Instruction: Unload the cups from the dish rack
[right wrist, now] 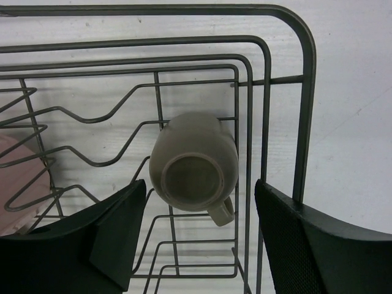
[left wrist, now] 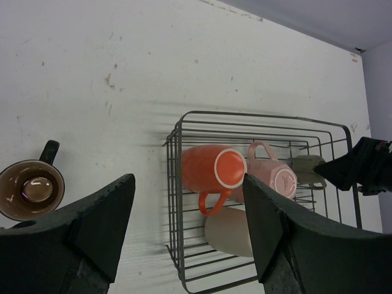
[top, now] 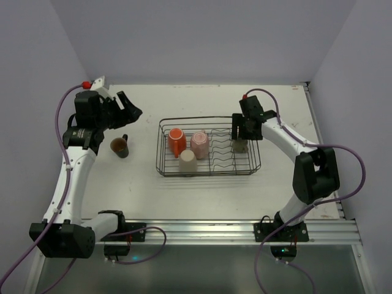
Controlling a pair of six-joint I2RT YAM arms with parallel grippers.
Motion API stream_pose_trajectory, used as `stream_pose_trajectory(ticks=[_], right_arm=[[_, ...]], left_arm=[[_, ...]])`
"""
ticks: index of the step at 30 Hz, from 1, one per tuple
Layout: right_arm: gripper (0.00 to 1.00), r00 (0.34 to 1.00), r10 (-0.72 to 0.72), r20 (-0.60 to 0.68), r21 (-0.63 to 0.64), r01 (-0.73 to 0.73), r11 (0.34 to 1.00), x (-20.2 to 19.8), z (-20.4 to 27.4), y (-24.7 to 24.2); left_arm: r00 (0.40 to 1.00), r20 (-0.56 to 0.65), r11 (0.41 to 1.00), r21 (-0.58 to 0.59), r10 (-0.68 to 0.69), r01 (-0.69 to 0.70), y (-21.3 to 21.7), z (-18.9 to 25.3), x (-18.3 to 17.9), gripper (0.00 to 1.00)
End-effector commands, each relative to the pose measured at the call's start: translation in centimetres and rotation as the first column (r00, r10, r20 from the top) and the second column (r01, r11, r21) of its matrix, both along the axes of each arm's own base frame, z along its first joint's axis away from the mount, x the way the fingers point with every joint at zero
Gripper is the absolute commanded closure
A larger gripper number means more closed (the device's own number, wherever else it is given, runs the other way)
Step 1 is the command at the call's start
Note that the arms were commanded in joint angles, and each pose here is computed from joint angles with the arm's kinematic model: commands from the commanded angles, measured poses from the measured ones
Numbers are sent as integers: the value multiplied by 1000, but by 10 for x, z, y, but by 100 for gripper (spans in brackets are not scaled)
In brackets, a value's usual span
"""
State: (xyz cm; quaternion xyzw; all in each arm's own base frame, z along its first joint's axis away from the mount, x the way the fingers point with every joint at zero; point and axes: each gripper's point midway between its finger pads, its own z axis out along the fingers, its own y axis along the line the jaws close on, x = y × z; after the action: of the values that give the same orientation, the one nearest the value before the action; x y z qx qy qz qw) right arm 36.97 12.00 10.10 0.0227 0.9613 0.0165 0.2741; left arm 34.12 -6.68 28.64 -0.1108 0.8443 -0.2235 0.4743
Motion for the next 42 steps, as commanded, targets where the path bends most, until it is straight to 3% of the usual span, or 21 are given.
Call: stream_pose_trajectory(ticks=[1,30,33,36,38,41,42], right_arm=[[27,1000,10,7,-11,-10,1000,10,-2,0],[29,999,19,-39,-83,-22,996,15,-22,-2],[34,999,18,-46,-94,-22,995,15,-22,-4],[50,999,21,-43,-96,-25,995,15,-19,-4],[69,999,22,-40,-94,-26,995,15,-18,-4],[88,1000,20,-20,-92,-22,996,16,-11,-4],[89,1000,17,-11,-88,-17,996,17,-8,-4]], left_arm=[[999,39,999,-24,-27,28,-5,9,3,25],[998,22,997,-43,-61,62,-11,-3,3,25],[998,21,997,-43,-61,62,-11,-4,3,25],[998,20,996,-50,-67,68,-12,-5,3,25],[997,20,996,-54,-73,74,-14,-5,2,25],[995,23,993,-67,-95,97,-18,-5,1,25],[994,24,992,-73,-106,107,-19,-5,0,25]])
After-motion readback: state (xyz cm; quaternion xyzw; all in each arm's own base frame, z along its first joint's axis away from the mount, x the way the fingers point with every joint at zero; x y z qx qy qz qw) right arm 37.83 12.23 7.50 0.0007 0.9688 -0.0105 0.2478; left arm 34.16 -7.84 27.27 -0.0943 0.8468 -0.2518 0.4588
